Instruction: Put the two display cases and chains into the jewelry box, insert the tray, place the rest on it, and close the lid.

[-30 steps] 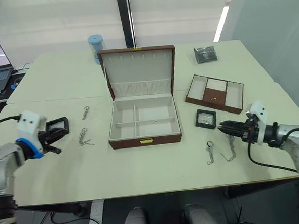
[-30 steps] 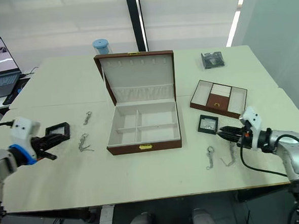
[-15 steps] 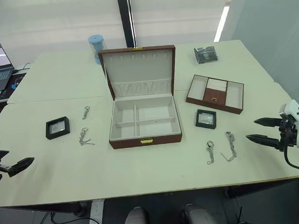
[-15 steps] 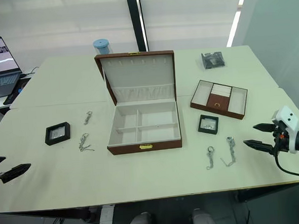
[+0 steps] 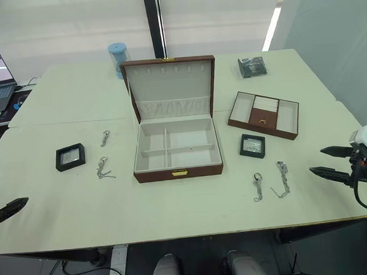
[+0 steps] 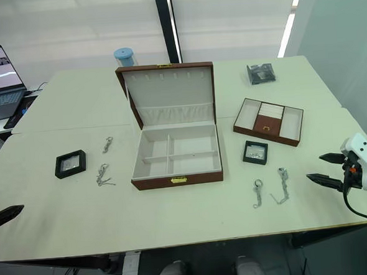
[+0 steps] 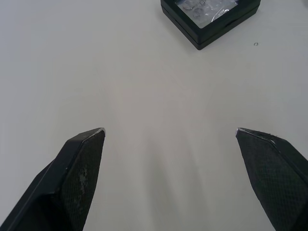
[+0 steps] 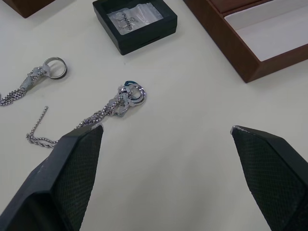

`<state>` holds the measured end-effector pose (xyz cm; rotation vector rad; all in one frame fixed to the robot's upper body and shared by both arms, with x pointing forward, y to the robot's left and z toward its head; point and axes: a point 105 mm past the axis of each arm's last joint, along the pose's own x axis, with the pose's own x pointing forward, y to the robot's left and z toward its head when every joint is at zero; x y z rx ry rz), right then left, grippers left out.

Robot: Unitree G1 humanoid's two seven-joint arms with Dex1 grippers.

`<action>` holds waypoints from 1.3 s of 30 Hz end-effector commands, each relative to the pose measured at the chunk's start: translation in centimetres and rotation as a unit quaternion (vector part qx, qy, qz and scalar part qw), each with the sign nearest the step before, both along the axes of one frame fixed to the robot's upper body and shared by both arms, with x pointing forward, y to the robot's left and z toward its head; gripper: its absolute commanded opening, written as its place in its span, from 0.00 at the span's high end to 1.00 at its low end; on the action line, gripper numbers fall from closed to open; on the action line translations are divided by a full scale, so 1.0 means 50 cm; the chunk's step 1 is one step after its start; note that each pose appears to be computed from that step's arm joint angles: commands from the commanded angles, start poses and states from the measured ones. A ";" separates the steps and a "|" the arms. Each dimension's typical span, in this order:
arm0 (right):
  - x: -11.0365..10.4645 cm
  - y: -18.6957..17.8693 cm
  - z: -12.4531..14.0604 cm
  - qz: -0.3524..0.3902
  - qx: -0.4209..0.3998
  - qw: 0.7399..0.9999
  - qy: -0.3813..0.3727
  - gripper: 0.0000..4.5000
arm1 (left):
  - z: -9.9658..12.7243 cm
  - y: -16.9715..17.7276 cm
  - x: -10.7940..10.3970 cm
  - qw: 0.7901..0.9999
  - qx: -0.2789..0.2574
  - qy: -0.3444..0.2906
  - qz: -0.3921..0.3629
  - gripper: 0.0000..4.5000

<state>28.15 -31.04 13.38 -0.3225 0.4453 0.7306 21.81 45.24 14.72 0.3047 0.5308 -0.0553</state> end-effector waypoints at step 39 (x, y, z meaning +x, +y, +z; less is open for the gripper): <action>-0.079 0.461 0.024 0.295 0.179 0.919 -0.191 0.00 | -0.003 -0.139 0.216 0.961 0.097 0.079 -0.247 0.00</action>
